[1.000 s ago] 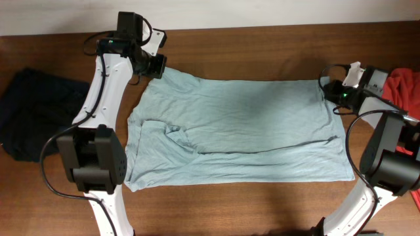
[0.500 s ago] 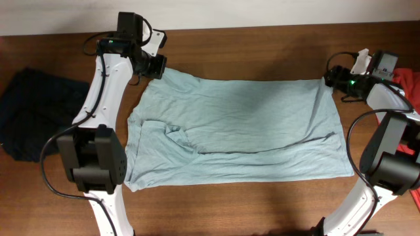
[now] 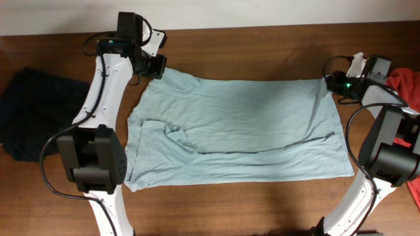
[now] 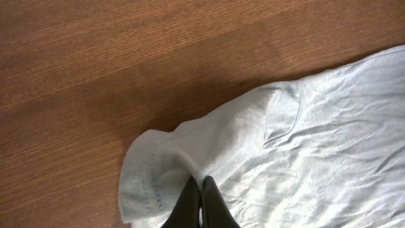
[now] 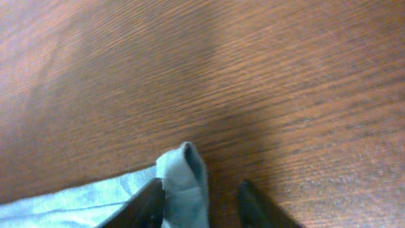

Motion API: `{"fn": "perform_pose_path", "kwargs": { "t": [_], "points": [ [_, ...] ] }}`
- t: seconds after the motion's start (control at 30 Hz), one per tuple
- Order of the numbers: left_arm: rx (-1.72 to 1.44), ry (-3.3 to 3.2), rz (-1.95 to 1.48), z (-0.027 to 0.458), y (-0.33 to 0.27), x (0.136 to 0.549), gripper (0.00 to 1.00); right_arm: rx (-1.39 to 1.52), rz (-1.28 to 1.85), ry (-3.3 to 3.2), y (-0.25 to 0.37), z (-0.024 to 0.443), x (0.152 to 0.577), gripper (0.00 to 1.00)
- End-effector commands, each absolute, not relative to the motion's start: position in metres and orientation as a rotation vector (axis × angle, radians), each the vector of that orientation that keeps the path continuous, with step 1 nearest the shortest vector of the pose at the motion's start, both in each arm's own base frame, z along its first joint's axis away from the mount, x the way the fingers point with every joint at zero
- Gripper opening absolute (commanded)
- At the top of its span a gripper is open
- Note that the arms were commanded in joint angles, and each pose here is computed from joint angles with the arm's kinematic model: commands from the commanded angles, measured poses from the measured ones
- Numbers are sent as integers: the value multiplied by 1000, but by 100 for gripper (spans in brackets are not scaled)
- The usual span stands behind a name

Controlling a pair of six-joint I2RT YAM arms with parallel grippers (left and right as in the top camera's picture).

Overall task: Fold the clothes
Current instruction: 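Lift the top edge with both grippers and fold it down toward the hem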

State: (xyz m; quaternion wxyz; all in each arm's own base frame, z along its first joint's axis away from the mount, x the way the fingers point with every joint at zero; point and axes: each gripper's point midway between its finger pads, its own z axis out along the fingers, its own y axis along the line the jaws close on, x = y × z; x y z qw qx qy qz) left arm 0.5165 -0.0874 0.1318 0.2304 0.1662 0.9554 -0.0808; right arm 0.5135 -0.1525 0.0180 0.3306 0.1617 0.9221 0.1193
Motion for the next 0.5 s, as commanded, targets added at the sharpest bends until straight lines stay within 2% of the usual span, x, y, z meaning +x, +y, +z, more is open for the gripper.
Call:
{"fn": "perform_pose_path", "kwargs": {
  "t": [0.0,0.03,0.27,0.47],
  "points": [
    [457,2608,-232,141,-91,517,0,400,352,2399,-150,20,518,16],
    [456,2608,-232,141,-91,517,0,393,365,2392,-148,24,518,4],
    [447,2611,-206,144,-86,516,0,411,351,2382,-154,56,508,4],
    [432,2620,-140,176,-76,498,0,462,407,2382,-162,96,480,4]
  ]
}}
